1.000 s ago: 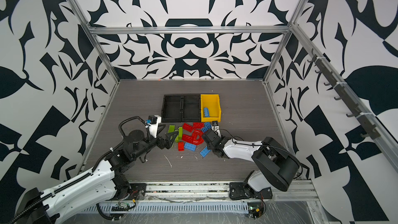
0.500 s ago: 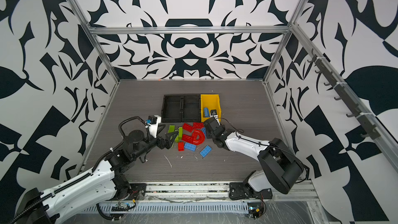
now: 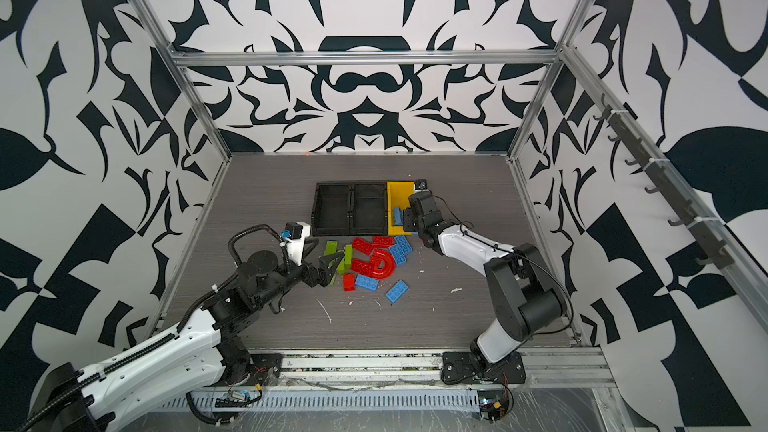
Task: Sort the legos into containers by color
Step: 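Carry the blue brick with the right gripper into the yellow bin and release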
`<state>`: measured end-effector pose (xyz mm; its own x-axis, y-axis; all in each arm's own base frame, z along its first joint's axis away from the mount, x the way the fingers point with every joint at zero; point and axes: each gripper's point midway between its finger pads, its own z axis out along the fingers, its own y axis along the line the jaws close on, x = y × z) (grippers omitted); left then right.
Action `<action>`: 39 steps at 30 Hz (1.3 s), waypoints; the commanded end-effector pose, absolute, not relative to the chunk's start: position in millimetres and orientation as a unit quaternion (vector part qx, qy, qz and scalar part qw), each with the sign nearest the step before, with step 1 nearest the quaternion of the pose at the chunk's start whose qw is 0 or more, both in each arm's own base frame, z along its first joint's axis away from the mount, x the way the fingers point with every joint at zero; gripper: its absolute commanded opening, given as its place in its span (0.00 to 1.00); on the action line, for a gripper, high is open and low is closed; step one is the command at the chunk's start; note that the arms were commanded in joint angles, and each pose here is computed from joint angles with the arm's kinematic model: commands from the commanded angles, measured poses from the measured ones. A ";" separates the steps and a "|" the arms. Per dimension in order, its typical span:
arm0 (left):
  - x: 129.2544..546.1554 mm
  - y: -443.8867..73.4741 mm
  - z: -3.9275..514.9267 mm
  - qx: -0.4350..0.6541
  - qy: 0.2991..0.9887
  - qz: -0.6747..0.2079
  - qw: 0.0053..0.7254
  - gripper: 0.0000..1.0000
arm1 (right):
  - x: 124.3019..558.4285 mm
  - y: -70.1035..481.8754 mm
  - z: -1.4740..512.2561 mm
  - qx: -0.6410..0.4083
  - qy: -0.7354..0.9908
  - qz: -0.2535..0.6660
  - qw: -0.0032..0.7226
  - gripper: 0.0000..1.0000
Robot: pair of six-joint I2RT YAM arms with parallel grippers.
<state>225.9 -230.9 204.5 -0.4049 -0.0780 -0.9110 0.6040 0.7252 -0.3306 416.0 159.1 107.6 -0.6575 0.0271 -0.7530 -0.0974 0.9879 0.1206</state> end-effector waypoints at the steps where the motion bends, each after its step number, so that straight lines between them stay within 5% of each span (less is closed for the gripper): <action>1: 225.0 -230.8 207.3 0.172 0.767 -0.331 0.522 1.00 | 443.8 177.4 135.2 -0.034 0.889 0.106 0.443 0.29; 16: 224.1 -224.2 212.2 0.160 0.761 -0.330 0.534 1.00 | 497.7 195.4 129.3 -0.043 0.899 0.105 0.423 0.31; 25: 220.9 -223.6 216.5 0.163 0.756 -0.337 0.537 1.00 | 493.0 196.7 137.4 -0.050 0.902 0.112 0.414 0.61; 31: 221.0 -229.6 211.9 0.169 0.761 -0.343 0.525 1.00 | 446.3 203.0 143.8 -0.062 0.899 0.163 0.402 0.62; 39: 220.6 -229.7 211.4 0.166 0.762 -0.346 0.522 1.00 | 320.1 227.6 111.7 -0.134 0.910 0.134 0.368 0.73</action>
<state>223.0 -227.8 209.1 -0.3965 -0.0967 -0.9129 0.6055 0.7199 -0.3392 350.6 225.3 120.8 -0.6912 -0.1098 -0.7143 -0.3371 0.9232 0.1844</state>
